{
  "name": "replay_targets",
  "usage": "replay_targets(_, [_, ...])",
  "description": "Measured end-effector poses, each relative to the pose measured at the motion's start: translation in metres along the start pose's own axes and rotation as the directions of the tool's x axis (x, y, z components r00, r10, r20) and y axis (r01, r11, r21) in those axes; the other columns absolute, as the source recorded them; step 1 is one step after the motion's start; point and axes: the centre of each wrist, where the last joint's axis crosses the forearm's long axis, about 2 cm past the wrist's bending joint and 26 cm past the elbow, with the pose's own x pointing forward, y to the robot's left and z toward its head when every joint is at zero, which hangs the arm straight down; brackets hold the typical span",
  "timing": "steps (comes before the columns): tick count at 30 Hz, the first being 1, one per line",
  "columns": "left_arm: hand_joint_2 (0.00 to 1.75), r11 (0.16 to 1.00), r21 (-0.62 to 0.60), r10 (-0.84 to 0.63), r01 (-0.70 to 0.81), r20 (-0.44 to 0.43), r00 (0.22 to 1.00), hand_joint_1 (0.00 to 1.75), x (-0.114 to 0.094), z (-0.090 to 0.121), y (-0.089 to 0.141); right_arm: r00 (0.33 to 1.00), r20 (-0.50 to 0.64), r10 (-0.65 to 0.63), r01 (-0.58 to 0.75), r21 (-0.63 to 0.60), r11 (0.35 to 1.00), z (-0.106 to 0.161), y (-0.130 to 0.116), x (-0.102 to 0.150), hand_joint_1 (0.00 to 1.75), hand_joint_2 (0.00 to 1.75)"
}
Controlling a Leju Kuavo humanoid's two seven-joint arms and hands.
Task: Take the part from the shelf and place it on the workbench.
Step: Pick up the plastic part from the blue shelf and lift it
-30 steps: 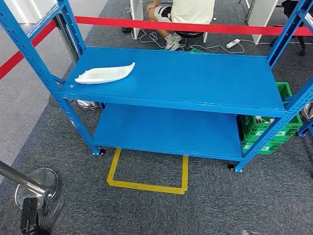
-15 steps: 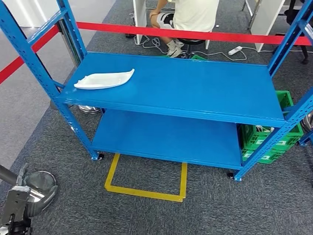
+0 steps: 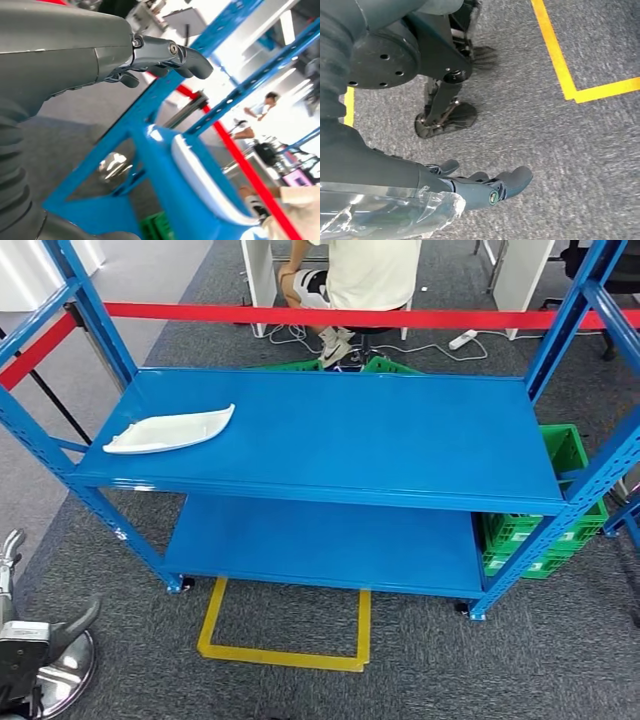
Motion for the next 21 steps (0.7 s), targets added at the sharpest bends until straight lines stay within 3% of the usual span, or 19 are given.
replay_targets(13, [1.75,0.998,0.001,-0.064,0.064,0.063,0.996,0.00,0.018,-0.001,0.000,0.999,-0.035,0.034,-0.034,-0.008,0.999,-0.002,0.001,-0.001,0.00,1.75])
replay_targets(21, [1.75,0.977,-0.092,-0.187,0.193,0.064,0.980,0.00,0.027,-0.005,0.002,0.996,-0.054,0.064,-0.065,-0.007,0.998,-0.003,-0.003,-0.001,0.00,1.75])
